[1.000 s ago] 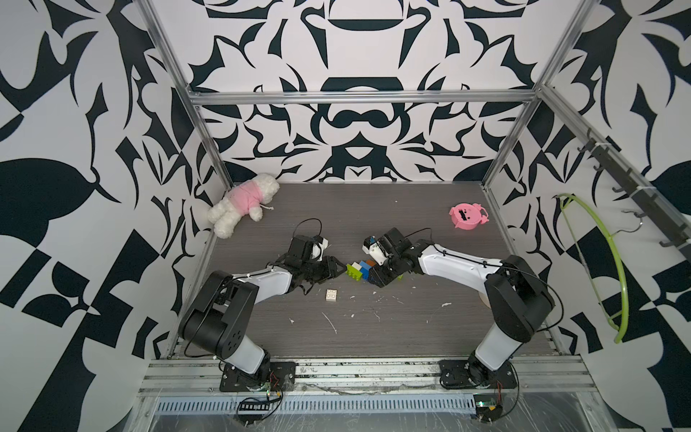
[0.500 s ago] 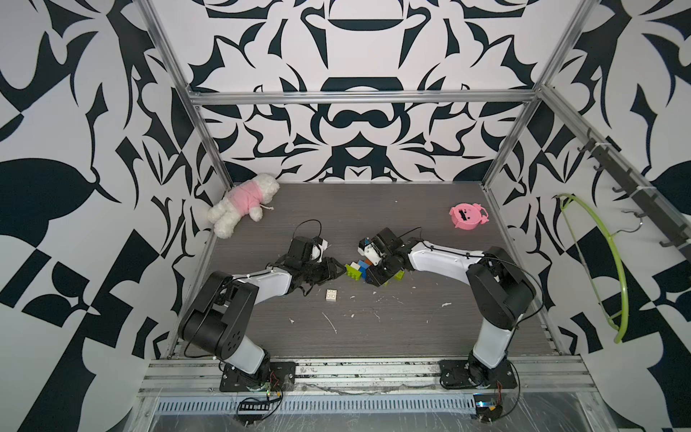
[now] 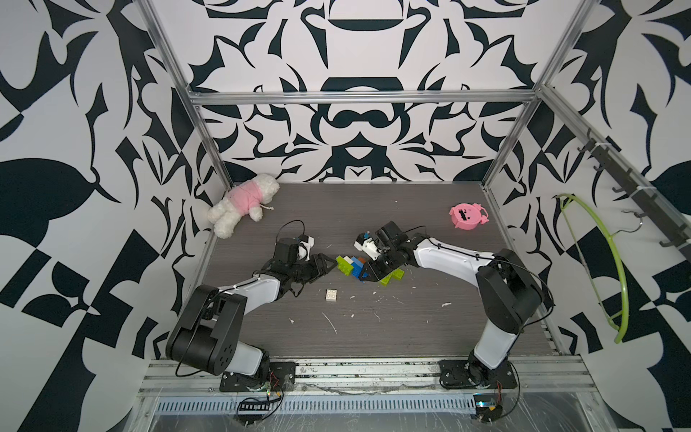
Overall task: Assemble a heart with lego
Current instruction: Adjust the lego brick at the center of the board.
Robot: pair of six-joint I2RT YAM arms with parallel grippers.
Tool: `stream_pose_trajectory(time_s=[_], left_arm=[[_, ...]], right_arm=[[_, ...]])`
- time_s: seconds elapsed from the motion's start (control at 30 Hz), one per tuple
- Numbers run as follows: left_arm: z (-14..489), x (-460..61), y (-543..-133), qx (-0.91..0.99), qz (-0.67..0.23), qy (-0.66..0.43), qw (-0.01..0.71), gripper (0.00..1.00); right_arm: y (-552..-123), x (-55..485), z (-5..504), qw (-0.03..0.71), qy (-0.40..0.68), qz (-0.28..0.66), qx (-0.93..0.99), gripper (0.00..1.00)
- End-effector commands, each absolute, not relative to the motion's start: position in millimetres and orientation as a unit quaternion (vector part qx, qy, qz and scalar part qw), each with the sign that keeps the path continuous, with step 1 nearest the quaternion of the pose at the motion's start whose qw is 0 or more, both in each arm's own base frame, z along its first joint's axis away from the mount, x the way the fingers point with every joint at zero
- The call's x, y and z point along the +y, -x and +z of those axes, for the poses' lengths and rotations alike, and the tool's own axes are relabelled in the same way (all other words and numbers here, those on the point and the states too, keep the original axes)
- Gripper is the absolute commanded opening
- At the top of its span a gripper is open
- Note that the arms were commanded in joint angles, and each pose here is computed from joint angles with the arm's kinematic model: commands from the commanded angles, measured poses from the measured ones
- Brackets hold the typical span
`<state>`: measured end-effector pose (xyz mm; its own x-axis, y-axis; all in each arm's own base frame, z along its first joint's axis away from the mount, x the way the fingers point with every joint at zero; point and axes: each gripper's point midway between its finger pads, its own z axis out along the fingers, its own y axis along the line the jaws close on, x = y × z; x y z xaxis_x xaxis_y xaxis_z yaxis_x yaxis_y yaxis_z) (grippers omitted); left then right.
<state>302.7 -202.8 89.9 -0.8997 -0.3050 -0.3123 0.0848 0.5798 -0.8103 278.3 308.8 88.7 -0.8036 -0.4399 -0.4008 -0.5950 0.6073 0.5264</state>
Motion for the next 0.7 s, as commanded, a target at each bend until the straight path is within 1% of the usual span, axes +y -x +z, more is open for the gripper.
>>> stream_pose_trajectory(time_s=[0.0, 0.17, 0.23, 0.4, 0.67], left_arm=[[126, -208, -309, 0.827, -0.502, 0.051, 0.248, 0.6], [159, -211, -314, 0.78, -0.554, 0.058, 0.286, 0.62], [164, -211, -316, 0.768, -0.566, 0.06, 0.294, 0.63], [160, -217, -319, 0.746, -0.598, 0.055, 0.286, 0.63], [157, -221, -337, 0.704, -0.648, 0.067, 0.283, 0.61]], right_arm=[[-272, 320, 132, 0.088, 0.258, 0.449, 0.851, 0.13], [-278, 315, 144, 0.047, 0.179, 0.544, 0.819, 0.13], [-279, 314, 146, 0.035, 0.166, 0.569, 0.804, 0.13], [-281, 321, 149, 0.006, 0.151, 0.618, 0.772, 0.14], [-284, 320, 133, -0.031, 0.133, 0.639, 0.757, 0.14]])
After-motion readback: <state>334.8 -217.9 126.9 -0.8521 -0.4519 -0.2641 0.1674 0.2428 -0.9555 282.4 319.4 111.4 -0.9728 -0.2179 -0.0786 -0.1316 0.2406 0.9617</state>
